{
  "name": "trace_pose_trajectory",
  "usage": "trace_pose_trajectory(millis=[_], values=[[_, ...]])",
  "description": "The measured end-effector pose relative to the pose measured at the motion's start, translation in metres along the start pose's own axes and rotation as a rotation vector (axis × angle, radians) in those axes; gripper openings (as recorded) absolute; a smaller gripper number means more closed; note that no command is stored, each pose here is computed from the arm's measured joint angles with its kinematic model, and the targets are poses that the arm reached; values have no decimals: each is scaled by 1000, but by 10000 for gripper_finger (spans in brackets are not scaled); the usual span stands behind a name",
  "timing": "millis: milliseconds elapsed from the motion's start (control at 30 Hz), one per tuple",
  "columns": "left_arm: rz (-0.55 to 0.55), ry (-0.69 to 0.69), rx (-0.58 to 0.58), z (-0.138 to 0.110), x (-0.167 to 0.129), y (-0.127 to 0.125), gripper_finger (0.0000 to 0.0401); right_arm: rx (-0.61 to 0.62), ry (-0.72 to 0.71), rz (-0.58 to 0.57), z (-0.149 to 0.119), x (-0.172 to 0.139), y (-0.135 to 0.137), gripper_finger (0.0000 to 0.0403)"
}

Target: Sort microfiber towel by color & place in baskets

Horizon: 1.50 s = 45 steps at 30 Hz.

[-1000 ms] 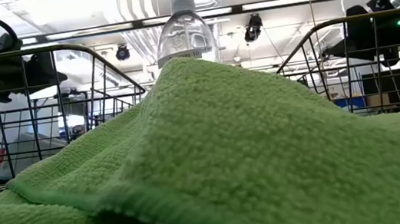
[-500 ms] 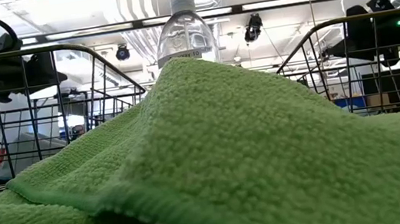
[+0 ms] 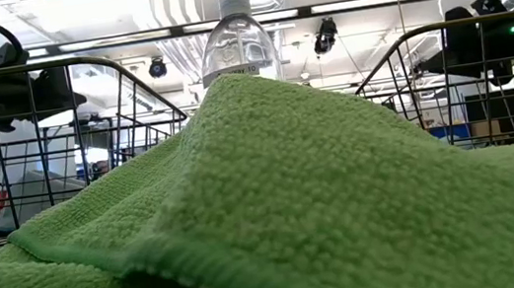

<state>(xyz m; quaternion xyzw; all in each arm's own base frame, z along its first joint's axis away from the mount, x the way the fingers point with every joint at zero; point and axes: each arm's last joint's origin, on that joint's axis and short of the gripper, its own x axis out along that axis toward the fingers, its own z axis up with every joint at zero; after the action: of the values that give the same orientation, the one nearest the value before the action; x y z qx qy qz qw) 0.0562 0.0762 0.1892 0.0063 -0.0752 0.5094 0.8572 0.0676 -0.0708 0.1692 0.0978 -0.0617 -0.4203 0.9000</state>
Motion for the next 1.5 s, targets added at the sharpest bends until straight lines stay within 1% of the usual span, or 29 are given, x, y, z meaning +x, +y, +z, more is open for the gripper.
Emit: trace_pose_trajectory(millis=[1100, 1300, 1500], values=[[0, 0, 0, 0, 0, 0, 113, 0, -6, -1, 0, 0, 0, 73], [-1, 1, 0, 0, 0, 0, 113, -1, -35, -94, 3, 0, -7, 73], [0, 0, 0, 0, 0, 0, 113, -1, -29, -96, 2, 0, -7, 73]])
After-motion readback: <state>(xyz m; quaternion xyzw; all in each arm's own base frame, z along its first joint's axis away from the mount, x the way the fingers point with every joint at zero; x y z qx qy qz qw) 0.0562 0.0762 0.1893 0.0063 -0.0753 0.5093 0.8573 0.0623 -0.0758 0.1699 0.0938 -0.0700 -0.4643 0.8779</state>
